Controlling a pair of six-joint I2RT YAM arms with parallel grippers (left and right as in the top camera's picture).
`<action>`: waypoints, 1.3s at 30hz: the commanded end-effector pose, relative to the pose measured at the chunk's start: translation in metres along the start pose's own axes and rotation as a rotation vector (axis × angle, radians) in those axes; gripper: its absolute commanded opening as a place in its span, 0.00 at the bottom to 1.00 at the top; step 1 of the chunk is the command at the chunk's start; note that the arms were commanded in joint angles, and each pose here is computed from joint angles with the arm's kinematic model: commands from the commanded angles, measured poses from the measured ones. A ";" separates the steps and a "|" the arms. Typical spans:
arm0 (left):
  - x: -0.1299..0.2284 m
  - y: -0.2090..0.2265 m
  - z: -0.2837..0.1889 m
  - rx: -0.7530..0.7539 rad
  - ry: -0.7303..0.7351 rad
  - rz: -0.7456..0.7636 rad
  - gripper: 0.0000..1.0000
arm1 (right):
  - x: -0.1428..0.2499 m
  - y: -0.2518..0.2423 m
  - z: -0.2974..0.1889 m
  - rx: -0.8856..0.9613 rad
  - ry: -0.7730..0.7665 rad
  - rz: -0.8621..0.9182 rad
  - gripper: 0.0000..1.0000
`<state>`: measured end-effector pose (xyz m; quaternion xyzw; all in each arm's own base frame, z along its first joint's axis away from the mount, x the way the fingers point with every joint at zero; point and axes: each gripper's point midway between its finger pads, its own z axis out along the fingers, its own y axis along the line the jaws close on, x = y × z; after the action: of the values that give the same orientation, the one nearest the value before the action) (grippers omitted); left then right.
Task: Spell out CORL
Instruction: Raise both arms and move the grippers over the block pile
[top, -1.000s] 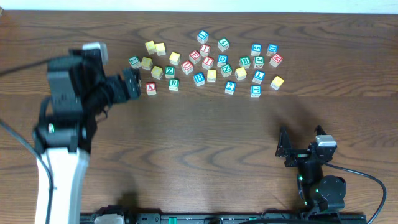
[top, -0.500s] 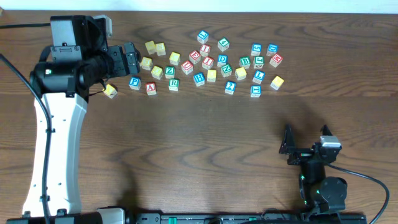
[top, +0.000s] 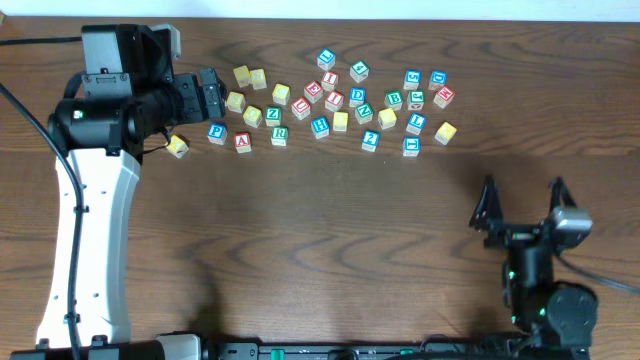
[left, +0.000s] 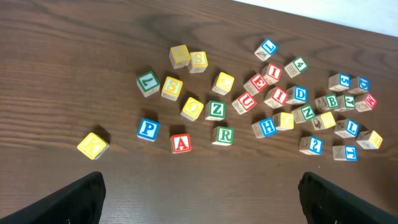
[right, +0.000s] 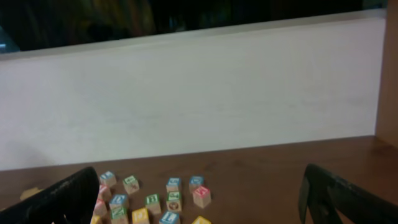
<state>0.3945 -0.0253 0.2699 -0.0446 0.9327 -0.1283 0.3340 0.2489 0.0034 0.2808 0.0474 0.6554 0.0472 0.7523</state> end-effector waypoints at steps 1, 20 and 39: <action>-0.005 -0.004 -0.003 0.014 -0.005 0.013 0.98 | -0.016 0.009 0.020 -0.036 0.054 -0.006 0.99; -0.004 -0.004 -0.003 0.013 -0.002 0.012 0.98 | 0.049 0.028 0.173 -0.101 0.705 -0.133 0.99; -0.004 -0.004 -0.003 0.014 -0.001 0.011 0.98 | 0.097 0.045 0.159 -0.160 1.195 -0.076 0.99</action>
<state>0.3923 -0.0254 0.2679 -0.0455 0.9348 -0.1283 0.3282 0.4161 0.0534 0.2049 -0.0567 0.9642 0.0795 0.2464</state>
